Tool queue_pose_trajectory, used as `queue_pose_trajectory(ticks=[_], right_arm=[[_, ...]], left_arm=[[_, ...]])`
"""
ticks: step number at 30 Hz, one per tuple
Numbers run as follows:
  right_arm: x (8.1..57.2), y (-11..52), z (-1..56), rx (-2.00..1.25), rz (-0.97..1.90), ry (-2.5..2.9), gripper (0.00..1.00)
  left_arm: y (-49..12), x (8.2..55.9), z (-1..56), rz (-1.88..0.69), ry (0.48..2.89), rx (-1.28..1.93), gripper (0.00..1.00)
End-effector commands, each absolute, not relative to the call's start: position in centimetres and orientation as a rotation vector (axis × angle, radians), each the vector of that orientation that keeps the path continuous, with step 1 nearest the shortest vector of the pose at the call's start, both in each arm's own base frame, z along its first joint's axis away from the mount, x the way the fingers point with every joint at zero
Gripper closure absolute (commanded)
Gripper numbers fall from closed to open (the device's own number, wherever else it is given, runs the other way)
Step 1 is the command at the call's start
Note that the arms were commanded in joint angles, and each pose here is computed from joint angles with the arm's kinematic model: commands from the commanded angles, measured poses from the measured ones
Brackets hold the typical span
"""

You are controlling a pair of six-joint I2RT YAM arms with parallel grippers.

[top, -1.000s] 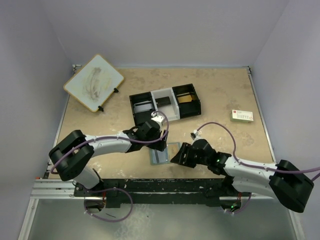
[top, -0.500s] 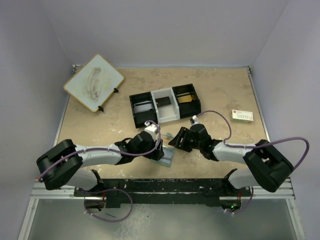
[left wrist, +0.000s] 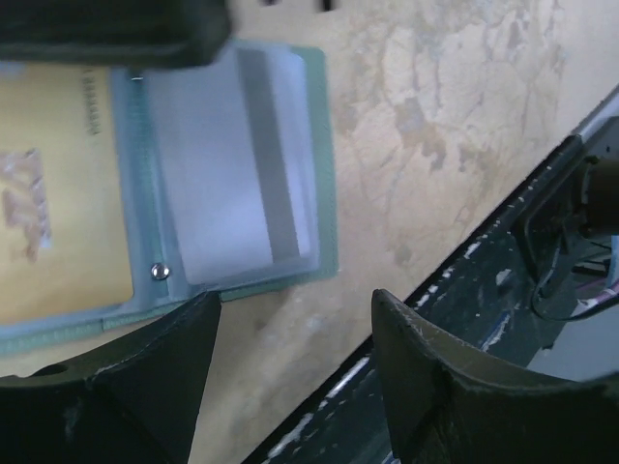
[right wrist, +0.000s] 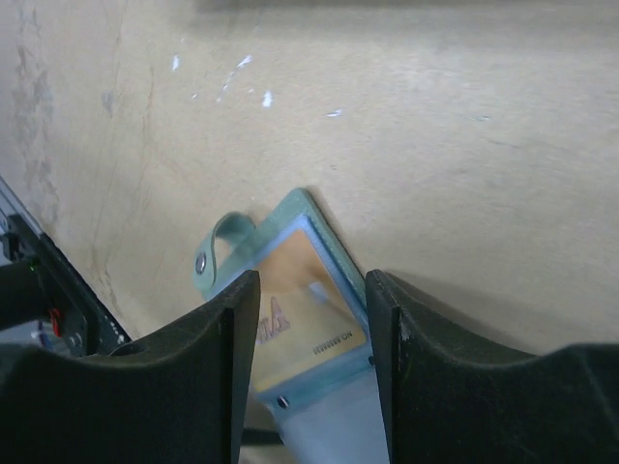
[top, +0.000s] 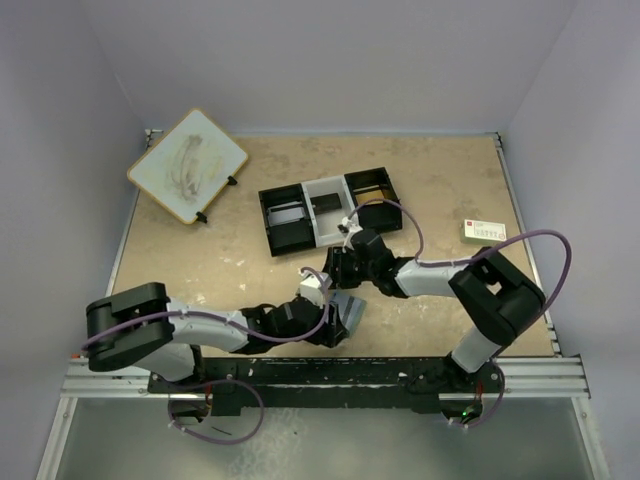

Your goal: Take the credit cards out of the card holder

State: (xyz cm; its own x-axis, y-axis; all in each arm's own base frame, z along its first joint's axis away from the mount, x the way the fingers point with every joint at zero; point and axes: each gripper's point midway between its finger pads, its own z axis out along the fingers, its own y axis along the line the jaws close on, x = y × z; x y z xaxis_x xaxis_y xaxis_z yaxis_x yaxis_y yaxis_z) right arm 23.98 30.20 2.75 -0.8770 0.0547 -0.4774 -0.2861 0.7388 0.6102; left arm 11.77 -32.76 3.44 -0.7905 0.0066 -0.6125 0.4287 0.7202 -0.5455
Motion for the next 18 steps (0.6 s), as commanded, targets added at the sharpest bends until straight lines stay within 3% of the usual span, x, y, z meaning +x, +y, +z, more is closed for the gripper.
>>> queue_pose_trajectory(ticks=[1, 9, 18], right_arm=[[20.8, 31.1, 1.0, -0.423, 0.959, 2.547, 0.49], [23.9, 27.1, 3.6, -0.155, 0.655, 2.509, 0.45], [22.7, 28.2, 5.9, -0.019, 0.898, 2.412, 0.49]], left_arm=[[-36.5, 11.6, 5.2, -1.023, 2.265, 0.287, 0.38], [-35.3, 10.8, 6.2, -0.948, 2.244, 0.307, 0.37], [-29.1, 12.4, 8.1, -0.771, 2.193, 0.226, 0.39]])
